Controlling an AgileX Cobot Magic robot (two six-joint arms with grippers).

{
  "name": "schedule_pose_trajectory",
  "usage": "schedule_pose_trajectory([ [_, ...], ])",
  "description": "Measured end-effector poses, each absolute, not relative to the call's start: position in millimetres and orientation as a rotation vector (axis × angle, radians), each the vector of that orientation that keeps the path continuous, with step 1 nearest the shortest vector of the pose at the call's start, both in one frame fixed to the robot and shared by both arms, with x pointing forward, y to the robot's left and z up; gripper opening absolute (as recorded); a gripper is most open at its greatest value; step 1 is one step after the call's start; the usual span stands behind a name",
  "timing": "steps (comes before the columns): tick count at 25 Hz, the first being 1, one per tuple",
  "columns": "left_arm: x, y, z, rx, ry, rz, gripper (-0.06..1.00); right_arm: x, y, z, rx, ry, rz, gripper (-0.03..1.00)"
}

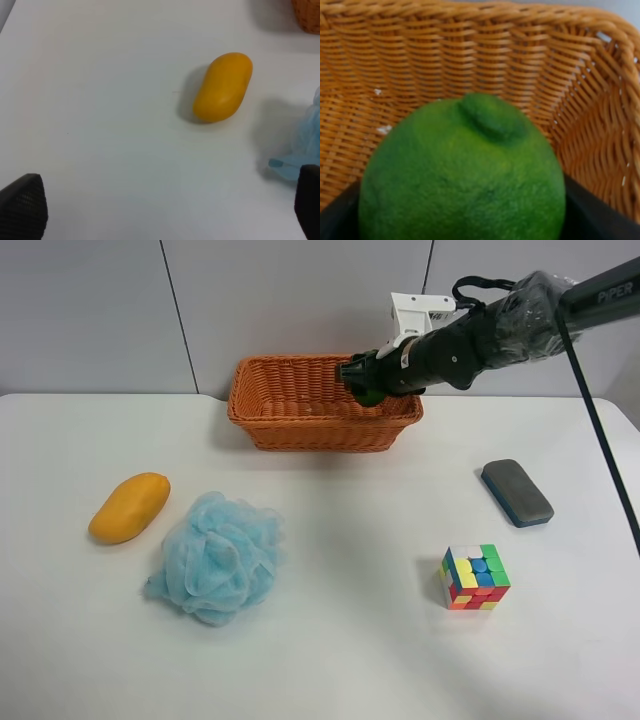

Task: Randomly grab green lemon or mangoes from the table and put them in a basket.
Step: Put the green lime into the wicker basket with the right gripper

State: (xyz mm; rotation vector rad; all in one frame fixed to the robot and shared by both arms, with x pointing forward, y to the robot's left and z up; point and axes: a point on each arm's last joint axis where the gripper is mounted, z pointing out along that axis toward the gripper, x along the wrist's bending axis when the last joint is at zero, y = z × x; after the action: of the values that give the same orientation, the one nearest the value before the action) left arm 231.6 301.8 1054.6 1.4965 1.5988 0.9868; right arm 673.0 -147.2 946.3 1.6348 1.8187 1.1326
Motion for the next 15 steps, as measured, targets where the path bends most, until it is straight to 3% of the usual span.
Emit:
schedule_pose_trajectory([
  [7, 231.6, 301.8, 1054.6, 1.497, 1.599, 0.987, 0.99, 671.7, -148.6, 944.0, 1.655, 1.832, 1.094, 0.68],
  [10, 231.6, 301.8, 1054.6, 1.497, 1.599, 0.987, 0.99, 671.7, -148.7, 944.0, 1.657, 1.833, 1.090, 0.90],
  [15, 231.6, 301.8, 1054.6, 1.497, 1.599, 0.987, 0.99, 671.5, -148.9, 943.7, 1.658, 1.836, 1.085, 0.98],
])
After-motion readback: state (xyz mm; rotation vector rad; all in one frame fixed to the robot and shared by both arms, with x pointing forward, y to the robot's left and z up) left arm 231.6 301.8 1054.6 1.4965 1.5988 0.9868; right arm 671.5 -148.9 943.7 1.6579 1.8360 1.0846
